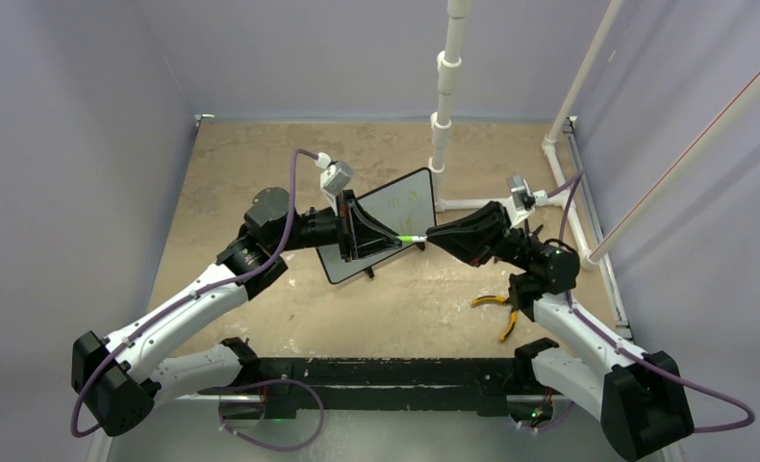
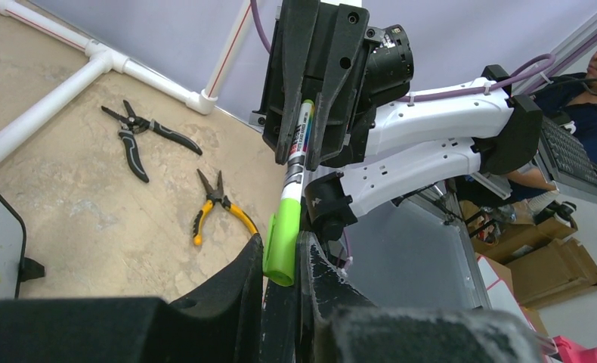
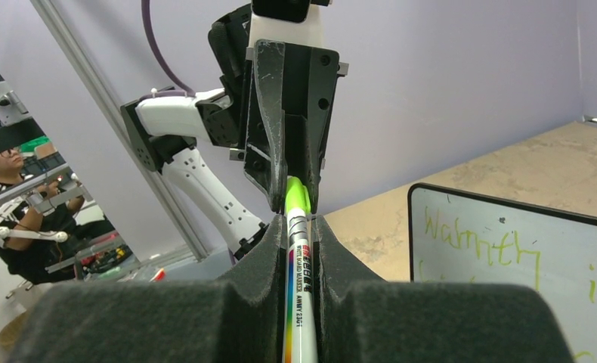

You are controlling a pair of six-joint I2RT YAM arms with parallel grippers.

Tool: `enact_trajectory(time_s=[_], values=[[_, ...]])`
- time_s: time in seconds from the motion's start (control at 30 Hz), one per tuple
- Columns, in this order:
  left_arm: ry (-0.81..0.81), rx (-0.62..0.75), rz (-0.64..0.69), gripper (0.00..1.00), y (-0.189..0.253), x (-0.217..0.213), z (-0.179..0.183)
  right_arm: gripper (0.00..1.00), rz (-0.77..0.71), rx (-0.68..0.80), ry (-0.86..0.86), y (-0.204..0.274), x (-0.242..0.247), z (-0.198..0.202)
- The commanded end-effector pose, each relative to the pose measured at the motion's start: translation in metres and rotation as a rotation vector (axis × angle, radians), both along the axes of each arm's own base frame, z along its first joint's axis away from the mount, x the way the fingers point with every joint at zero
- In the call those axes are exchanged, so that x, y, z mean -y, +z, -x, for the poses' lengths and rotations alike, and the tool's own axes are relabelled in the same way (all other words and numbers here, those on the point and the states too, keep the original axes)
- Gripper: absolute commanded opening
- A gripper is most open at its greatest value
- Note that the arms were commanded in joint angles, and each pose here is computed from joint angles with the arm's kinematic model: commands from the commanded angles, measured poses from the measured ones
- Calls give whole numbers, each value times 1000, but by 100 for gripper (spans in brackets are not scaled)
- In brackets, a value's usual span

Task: Write a sentence on the whiteboard
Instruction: Close the whiteboard marker at the center of the board.

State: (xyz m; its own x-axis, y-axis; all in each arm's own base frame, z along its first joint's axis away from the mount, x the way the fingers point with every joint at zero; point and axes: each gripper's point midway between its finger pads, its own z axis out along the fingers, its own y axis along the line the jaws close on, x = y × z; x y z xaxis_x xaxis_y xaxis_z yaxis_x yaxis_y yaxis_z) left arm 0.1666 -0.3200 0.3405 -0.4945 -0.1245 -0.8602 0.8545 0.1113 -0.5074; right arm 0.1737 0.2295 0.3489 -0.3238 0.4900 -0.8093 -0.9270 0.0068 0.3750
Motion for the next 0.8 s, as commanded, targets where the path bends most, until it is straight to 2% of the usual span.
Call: enact_trajectory(time_s=[0.0, 0.47, 0.6, 0.67, 0.7, 0.77], values=[[-82, 32, 32, 0, 6, 10, 17, 0, -30, 46, 12, 19, -6, 2], [-123, 29, 10, 0, -4, 24, 29, 0, -47, 40, 25, 21, -13, 4], [-95, 25, -14, 0, -7, 25, 23, 0, -41, 37, 1, 18, -12, 1], [-28, 22, -81, 0, -17, 22, 11, 0, -20, 25, -41, 16, -12, -6], [4, 35, -104, 1, -16, 20, 6, 0, 0, 14, -68, 13, -11, -9], [70, 58, -139, 18, -16, 13, -5, 0, 38, -36, -146, 3, -8, -22]])
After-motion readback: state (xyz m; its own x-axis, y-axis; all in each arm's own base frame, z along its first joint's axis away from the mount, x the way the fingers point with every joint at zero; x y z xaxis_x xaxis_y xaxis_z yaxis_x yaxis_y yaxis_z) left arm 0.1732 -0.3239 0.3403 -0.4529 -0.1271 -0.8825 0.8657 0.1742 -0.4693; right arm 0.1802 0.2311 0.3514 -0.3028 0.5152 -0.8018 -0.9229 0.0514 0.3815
